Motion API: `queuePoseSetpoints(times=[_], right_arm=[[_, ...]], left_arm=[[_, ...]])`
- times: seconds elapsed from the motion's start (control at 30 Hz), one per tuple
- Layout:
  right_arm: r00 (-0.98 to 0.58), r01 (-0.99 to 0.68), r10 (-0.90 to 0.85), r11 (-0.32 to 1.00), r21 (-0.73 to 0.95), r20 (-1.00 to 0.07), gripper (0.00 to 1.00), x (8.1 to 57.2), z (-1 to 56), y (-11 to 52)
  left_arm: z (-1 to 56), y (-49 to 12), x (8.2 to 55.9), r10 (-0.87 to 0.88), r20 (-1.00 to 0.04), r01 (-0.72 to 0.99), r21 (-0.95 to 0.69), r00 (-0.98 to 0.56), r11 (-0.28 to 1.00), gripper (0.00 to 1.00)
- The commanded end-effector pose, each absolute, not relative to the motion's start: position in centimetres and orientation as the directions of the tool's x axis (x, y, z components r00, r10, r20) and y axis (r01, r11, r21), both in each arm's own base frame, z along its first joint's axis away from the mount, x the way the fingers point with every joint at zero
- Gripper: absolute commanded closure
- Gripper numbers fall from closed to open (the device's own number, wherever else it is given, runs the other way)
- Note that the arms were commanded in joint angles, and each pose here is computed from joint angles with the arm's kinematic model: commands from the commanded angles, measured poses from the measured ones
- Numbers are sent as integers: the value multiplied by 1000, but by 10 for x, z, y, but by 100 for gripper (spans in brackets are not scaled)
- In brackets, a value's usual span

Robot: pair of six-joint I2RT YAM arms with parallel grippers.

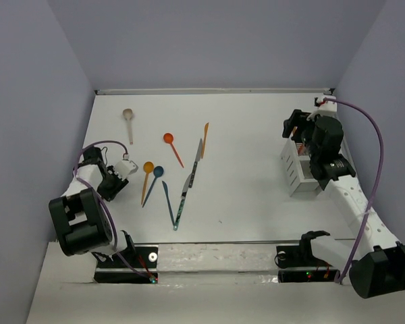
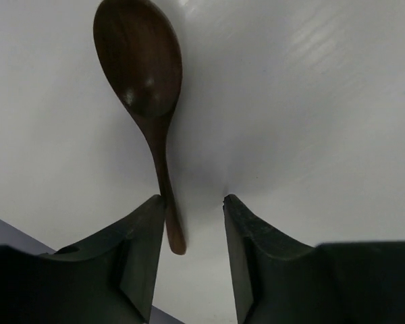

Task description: Sort the eating utensils into containers

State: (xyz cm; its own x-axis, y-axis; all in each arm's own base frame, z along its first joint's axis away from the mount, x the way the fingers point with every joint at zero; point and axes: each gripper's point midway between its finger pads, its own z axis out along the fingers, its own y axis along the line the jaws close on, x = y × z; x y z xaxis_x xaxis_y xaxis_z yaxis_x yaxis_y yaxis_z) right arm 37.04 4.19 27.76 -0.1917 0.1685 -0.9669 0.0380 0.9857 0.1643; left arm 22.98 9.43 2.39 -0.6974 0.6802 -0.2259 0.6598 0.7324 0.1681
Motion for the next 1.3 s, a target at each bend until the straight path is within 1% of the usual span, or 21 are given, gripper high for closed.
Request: queuePoseSetpoints(times=[0.0,0.03,0.07,0.3,0.37,0.43,0.47,0.53,0.63,0.73,0.8,0.83,0.9,0.93,0.97,1.03,1.1,1.13,1.17,1.2,1.27], right_arm=[[-135,-43,161,985,169,-978,27,362,312,54],[-132,-44,163,984,171,-978,28,361,313,55],[-127,-49,163,984,170,-978,28,358,316,55],[-106,-58,155,985,162,-982,29,348,328,53],[-96,-60,158,985,164,-983,29,344,331,52],[-89,-65,169,982,175,-982,29,341,334,53],[-89,-68,172,982,178,-981,29,340,335,53],[-90,-76,177,980,184,-980,29,339,337,55],[-106,-105,182,976,193,-978,30,338,338,61],[-138,-160,188,965,209,-972,30,335,339,72],[-178,-207,197,950,232,-964,30,333,336,83],[-194,-249,201,937,246,-960,30,330,338,91],[-217,-307,225,908,285,-950,33,328,345,104],[-229,-339,232,892,301,-945,34,325,348,114],[-246,-353,253,876,329,-936,34,324,349,122],[-269,-406,260,843,354,-927,34,322,355,146],[-276,-423,272,827,370,-922,34,320,360,168],[-276,-442,266,818,368,-924,34,318,363,183],[-282,-507,250,781,365,-926,33,309,371,218],[-276,-513,253,777,365,-927,32,308,375,231],[-284,-577,260,723,381,-923,31,307,381,271]], left_arm=[[12,100,212,712,-128,703,109,-691,702,54],[10,102,211,709,-116,701,108,-695,705,54],[6,104,209,712,-98,706,92,-695,702,57],[-6,105,213,703,-71,702,38,-708,711,55],[-7,103,213,706,-83,706,34,-704,708,65],[-8,102,215,702,-100,701,48,-706,712,90],[-7,101,217,696,-114,695,54,-709,717,100],[0,100,223,678,-151,673,92,-719,734,100],[24,103,249,637,-268,599,215,-723,771,100],[69,103,281,560,-459,445,341,-690,828,100],[104,96,290,553,-561,394,389,-616,833,100],[119,83,293,547,-616,409,366,-567,836,100],[171,67,296,544,-710,390,393,-448,833,100],[190,49,296,528,-761,421,366,-377,830,100],[219,38,293,508,-806,405,373,-305,835,100],[266,18,292,488,-856,410,389,-170,825,100],[303,-2,286,446,-891,413,377,-81,829,100],[311,-11,284,427,-903,434,363,-55,824,100],[321,-28,282,405,-914,473,354,-6,807,100],[329,-38,279,357,-934,486,312,2,816,100],[339,-61,277,321,-946,535,296,49,791,100]])
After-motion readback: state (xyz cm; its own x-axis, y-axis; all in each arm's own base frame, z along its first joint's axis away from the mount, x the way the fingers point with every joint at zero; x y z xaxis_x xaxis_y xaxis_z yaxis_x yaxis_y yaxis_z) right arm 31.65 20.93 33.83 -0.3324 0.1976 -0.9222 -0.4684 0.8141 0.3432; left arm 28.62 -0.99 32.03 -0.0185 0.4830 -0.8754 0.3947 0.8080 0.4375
